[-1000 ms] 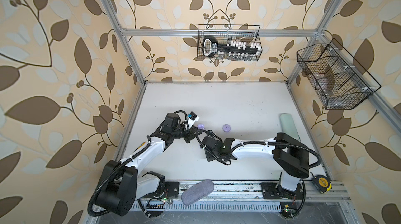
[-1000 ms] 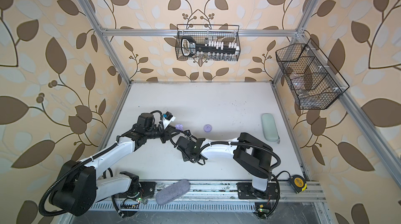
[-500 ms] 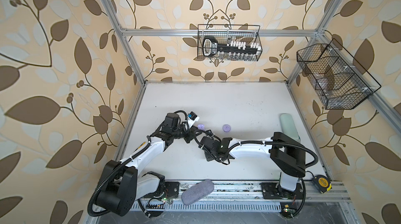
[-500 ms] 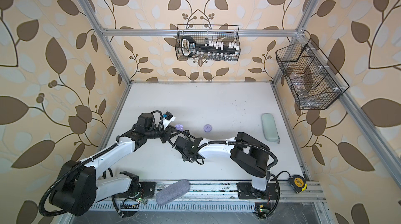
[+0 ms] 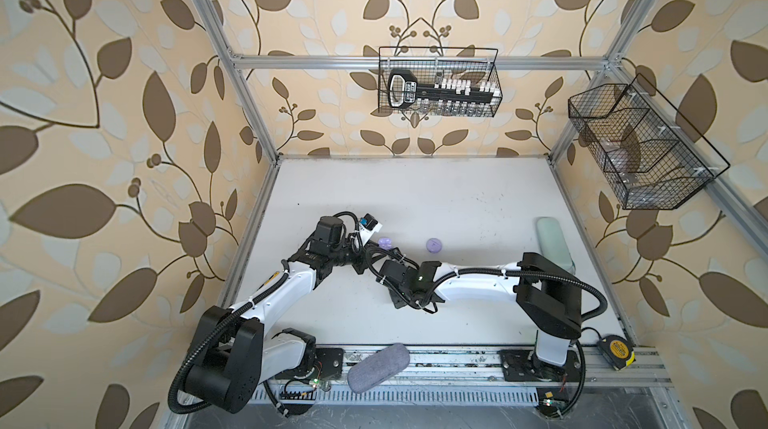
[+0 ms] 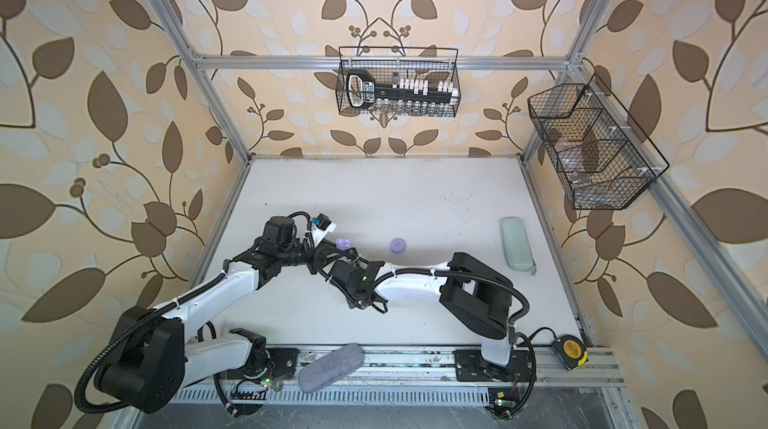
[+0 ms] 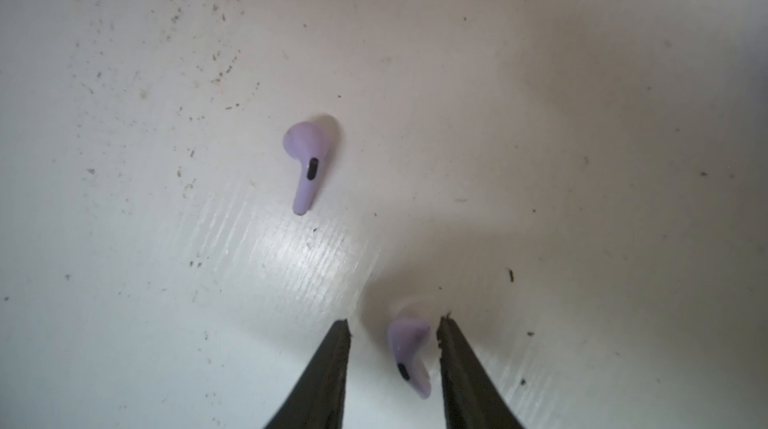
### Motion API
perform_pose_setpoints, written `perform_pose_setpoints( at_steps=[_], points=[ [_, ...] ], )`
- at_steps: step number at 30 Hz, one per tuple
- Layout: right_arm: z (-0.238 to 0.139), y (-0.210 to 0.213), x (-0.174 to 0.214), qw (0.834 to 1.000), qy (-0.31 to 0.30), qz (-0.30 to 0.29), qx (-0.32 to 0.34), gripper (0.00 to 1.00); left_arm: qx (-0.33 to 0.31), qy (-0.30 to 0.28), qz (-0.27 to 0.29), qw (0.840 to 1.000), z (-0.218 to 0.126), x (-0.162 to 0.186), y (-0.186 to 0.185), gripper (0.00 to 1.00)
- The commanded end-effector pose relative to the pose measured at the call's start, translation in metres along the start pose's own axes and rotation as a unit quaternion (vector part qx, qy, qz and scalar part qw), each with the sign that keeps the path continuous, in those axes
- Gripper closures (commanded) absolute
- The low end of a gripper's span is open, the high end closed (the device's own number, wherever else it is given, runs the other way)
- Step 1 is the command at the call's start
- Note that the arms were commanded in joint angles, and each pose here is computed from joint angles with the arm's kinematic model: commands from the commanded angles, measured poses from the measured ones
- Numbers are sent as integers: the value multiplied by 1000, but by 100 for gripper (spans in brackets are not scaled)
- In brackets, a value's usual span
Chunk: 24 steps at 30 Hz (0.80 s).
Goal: Insert the wireless bluetooth earbuds into the charging case
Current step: 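Close the right gripper on the lavender earbud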
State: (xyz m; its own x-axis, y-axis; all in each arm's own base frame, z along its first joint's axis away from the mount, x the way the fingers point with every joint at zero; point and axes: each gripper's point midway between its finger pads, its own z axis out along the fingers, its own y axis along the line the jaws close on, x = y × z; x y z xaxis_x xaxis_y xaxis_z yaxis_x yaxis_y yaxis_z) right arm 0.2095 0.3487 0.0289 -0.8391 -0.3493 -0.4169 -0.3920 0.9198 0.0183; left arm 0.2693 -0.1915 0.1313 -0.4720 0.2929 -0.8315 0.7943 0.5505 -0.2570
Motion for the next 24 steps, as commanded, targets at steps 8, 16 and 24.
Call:
perform_pose_setpoints(
  at_steps=[8,16,24],
  points=[
    [6,-6,11,997,33,-76,5,58,10,-25,20,999,-3,-23,-2,99],
    [8,-3,14,993,37,-109,-11,58,9,-25,18,999,-2,-23,-1,99],
    [13,-5,14,991,40,-124,-18,59,10,-24,17,1000,-2,-23,-1,99]
  ],
)
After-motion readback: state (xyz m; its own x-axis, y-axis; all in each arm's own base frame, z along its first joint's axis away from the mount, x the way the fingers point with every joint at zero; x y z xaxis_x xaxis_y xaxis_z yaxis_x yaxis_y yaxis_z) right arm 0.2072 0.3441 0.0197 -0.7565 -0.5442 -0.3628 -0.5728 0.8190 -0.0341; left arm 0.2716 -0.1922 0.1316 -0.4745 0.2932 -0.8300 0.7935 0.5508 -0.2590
